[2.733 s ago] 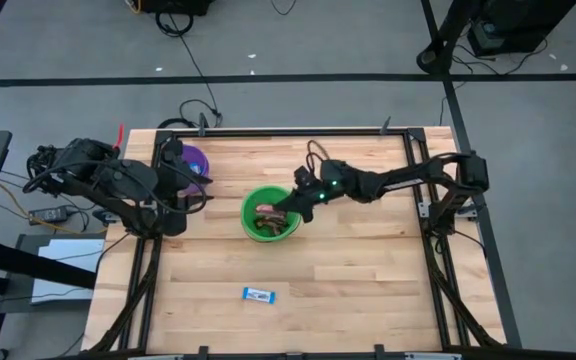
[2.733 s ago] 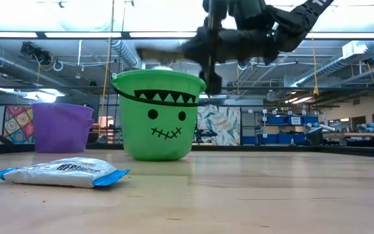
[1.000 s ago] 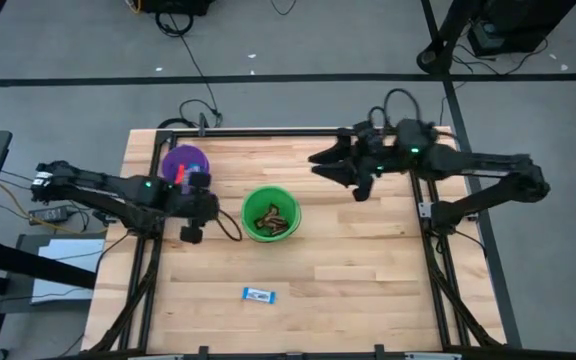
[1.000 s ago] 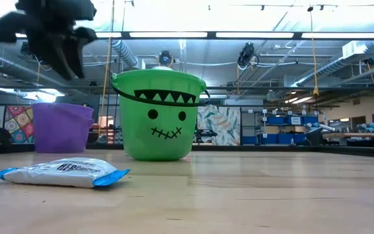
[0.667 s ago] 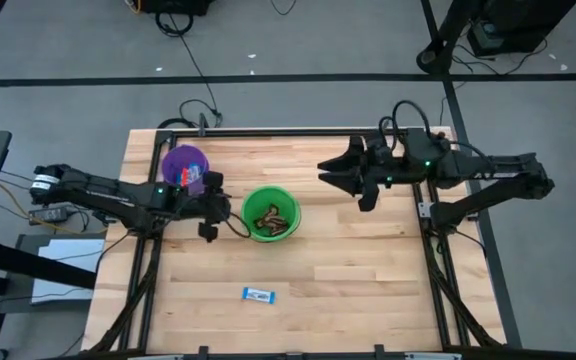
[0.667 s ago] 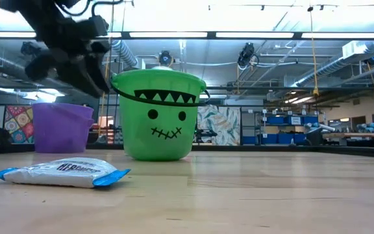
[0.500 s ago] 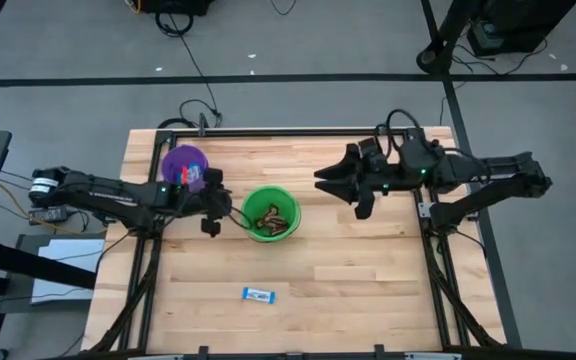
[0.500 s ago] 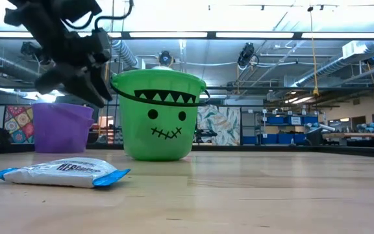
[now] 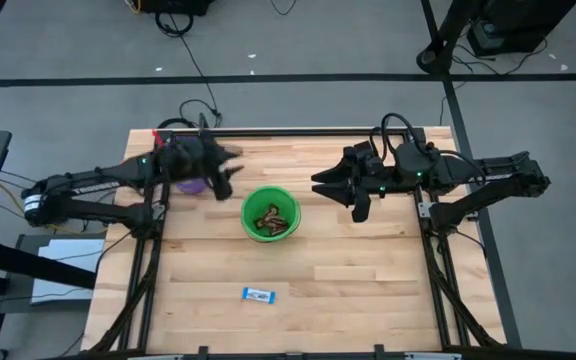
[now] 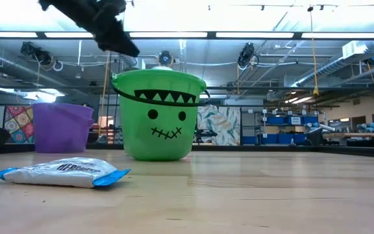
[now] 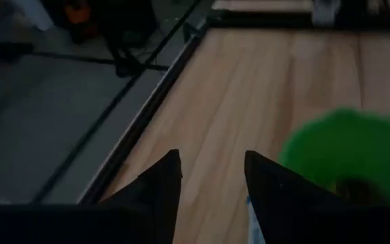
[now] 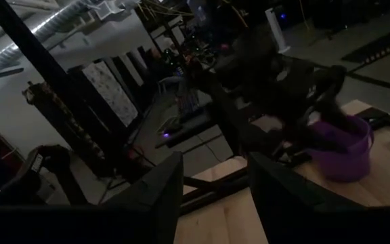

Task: Sort candy by brand, put in halloween buckets
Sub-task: Put the white chocolate bar into the violet bucket

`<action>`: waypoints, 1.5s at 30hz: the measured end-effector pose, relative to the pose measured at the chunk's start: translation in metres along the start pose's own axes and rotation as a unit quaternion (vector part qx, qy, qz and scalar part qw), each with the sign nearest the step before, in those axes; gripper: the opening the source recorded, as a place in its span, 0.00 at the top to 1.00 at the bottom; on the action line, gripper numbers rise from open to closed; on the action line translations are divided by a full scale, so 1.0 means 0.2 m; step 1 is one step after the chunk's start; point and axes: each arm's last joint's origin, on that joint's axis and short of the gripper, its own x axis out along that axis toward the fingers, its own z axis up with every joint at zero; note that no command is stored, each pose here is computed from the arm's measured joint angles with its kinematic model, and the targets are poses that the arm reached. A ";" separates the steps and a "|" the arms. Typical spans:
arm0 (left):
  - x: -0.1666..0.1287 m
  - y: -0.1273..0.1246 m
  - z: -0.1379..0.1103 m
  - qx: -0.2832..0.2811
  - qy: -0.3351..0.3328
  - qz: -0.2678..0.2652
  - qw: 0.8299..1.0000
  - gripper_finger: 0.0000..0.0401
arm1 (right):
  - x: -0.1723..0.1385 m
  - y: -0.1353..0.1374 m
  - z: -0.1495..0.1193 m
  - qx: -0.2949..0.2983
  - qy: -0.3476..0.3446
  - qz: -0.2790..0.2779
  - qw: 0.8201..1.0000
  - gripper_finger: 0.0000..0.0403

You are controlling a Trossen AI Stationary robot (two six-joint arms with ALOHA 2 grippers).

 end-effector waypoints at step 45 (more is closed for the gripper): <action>0.67 0.40 -0.39 -0.402 0.267 -0.169 0.860 0.98 | 0.00 0.02 0.00 -0.010 -0.007 0.017 1.000 0.56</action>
